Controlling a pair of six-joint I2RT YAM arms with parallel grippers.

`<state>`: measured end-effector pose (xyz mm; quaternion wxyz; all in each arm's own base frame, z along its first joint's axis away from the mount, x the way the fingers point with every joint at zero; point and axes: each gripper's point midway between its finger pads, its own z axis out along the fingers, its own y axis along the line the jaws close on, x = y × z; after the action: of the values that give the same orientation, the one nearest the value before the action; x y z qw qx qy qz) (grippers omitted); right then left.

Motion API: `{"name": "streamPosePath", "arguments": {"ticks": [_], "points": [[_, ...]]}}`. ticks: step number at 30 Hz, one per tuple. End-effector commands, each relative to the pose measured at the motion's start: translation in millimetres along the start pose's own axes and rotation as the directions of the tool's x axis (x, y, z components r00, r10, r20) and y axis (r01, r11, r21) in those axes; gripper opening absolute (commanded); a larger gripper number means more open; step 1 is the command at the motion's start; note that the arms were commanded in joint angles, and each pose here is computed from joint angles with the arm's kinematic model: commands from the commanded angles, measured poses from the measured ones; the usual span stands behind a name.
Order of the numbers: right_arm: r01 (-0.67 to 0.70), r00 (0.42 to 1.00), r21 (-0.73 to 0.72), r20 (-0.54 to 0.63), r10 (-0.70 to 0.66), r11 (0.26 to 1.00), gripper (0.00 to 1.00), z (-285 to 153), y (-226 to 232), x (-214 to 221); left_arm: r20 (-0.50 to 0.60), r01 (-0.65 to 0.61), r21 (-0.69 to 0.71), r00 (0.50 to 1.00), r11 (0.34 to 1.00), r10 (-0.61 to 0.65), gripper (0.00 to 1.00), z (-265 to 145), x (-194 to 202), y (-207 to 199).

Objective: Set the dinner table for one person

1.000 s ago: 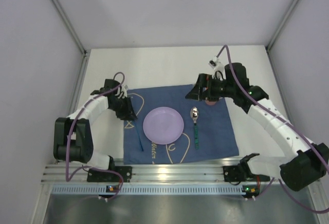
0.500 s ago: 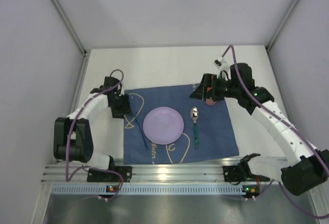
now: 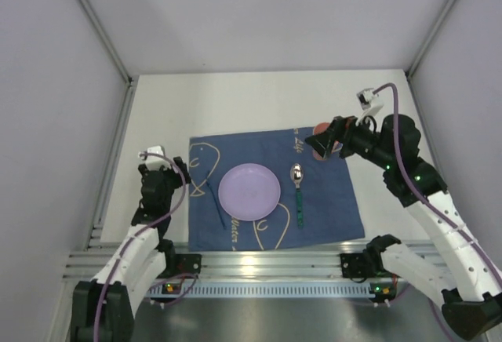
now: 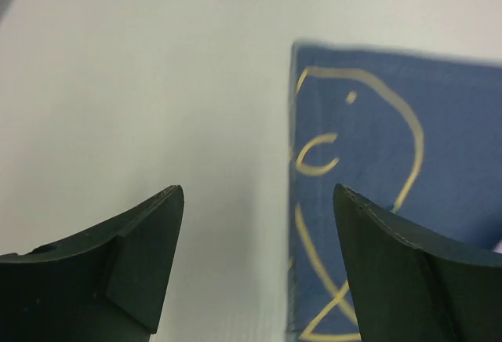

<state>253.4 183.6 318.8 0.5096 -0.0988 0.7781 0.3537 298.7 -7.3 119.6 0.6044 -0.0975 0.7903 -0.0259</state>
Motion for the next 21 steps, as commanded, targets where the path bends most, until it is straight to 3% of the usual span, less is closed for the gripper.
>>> {"name": "streamPosePath", "arguments": {"ticks": [1, 4, 6, 8, 10, 12, 13, 15, 16, 17, 18, 19, 21], "points": [[-0.017, 0.996, 0.005, 0.088, 0.016, 1.000, 1.00, -4, -7, 4, 0.258, -0.054, -0.024, 0.965, 0.998, 0.058, 0.82, 4, -21, 10], [-0.056, 0.995, 0.007, 0.083, 0.055, 0.998, 1.00, -10, -12, 23, 0.173, -0.093, -0.100, 0.979, 0.991, 0.109, 0.87, 26, -3, 22], [-0.060, 0.997, 0.010, 0.055, 0.059, 0.998, 1.00, -13, -14, 35, 0.055, -0.152, -0.091, 0.986, 0.984, 0.158, 0.81, 61, 2, 14], [-0.059, 0.998, 0.021, 0.026, 0.059, 0.998, 1.00, -15, -18, 47, 0.011, -0.178, -0.044, 0.984, 0.983, 0.178, 0.76, 94, 4, 1], [-0.048, 0.999, 0.030, 0.017, 0.048, 0.998, 1.00, -16, -21, 51, 0.023, -0.198, -0.001, 0.980, 0.980, 0.198, 0.75, 112, 1, -9], [-0.045, 0.999, 0.035, 0.010, 0.044, 0.998, 1.00, -16, -22, 52, -0.024, -0.173, -0.044, 0.985, 0.984, 0.172, 0.77, 135, 6, 2], [-0.042, 0.999, 0.035, 0.003, 0.042, 0.999, 1.00, -15, -22, 51, -0.101, -0.146, -0.050, 0.985, 0.988, 0.141, 0.76, 134, 19, 10], [-0.046, 0.999, 0.039, 0.000, 0.046, 0.998, 1.00, -14, -22, 51, -0.054, -0.152, -0.023, 0.987, 0.988, 0.150, 0.72, 125, 16, 8], [-0.048, 0.999, 0.042, -0.005, 0.049, 0.998, 1.00, -13, -23, 52, 0.055, -0.142, 0.034, 0.989, 0.989, 0.140, 0.74, 120, -4, -5], [-0.053, 0.999, 0.040, -0.006, 0.053, 0.998, 1.00, -12, -23, 52, 0.039, -0.145, 0.037, 0.989, 0.989, 0.143, 0.77, 96, 26, 5], [-0.056, 0.998, 0.038, -0.006, 0.056, 0.998, 1.00, -11, -23, 53, 0.152, -0.137, 0.038, 0.980, 0.990, 0.130, 0.80, 85, 16, 5], [-0.062, 0.998, 0.035, -0.019, 0.062, 0.997, 1.00, -10, -24, 58, 0.227, -0.120, 0.062, 0.968, 0.991, 0.103, 0.76, 82, 1, 2], [-0.057, 0.998, 0.030, -0.018, 0.057, 0.998, 1.00, -7, -25, 59, 0.168, -0.094, 0.023, 0.982, 0.995, 0.089, 0.81, 91, 5, 8]]}}
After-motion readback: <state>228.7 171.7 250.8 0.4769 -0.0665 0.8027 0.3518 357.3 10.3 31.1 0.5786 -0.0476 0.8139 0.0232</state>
